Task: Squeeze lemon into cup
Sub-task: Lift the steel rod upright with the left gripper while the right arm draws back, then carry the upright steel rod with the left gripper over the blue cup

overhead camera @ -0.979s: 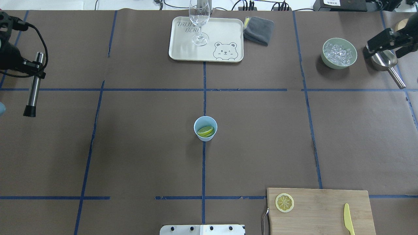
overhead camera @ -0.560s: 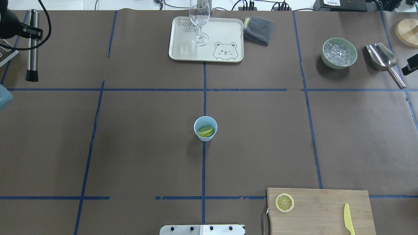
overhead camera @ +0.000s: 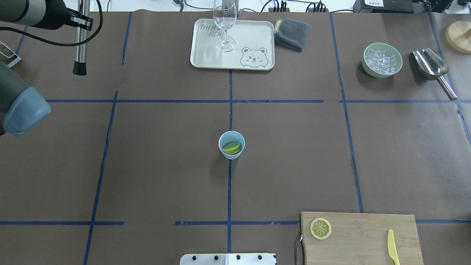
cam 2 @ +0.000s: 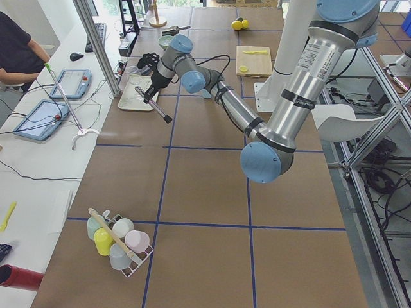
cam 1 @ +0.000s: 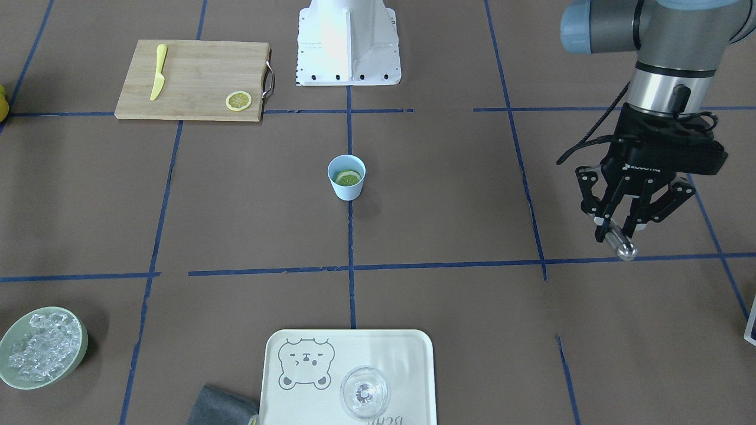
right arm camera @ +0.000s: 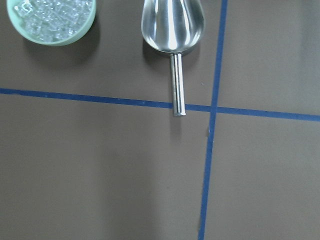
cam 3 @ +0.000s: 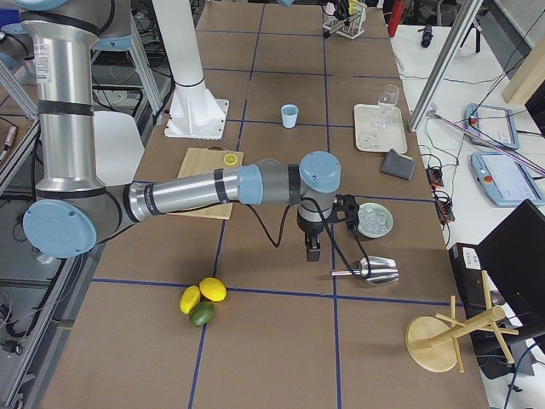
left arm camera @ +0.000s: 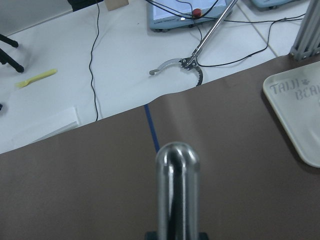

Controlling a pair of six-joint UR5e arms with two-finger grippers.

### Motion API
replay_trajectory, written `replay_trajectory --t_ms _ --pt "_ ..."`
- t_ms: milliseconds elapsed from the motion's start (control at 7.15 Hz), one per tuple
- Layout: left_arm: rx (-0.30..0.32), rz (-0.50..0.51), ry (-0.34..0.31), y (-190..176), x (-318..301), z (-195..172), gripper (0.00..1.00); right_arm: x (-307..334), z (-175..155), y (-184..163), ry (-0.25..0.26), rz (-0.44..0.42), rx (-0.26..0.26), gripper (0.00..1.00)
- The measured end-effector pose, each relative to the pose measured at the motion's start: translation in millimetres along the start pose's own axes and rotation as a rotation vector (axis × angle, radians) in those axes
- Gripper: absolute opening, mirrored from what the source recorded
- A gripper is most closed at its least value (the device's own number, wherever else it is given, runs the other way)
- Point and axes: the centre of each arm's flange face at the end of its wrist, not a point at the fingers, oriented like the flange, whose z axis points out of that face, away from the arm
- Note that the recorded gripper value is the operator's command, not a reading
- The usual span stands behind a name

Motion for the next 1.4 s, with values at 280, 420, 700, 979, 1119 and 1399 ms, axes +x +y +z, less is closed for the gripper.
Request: replay_trajectory --t_ms 280,420,700,979,1119,1399 --pt "0.166 0.03 0.103 -16.4 20.9 -27.5 0.0 30.6 9.8 2.5 0.001 0.05 -0.019 1.0" --pt "0.221 0.01 0.148 -20.4 29.8 -44.9 0.0 33.7 11.6 1.9 -0.001 0.055 -0.021 1.0" --pt "0.3 -0.073 0.272 -15.3 61.6 -63.3 0.0 42.0 19.8 -0.4 -0.005 0.04 -0.001 1.0" --pt "0.394 -0.131 0.309 -1.2 100.0 -63.0 0.0 65.0 42.5 -2.4 -0.007 0.014 0.028 1.0" --pt "0.432 -0.16 0.304 9.6 122.5 -61.1 0.0 71.0 49.2 -4.1 -0.008 0.005 0.037 1.0" --pt "0.517 -0.211 0.329 31.1 163.6 -68.9 0.0 73.2 52.1 -5.5 -0.01 0.017 0.043 1.0"
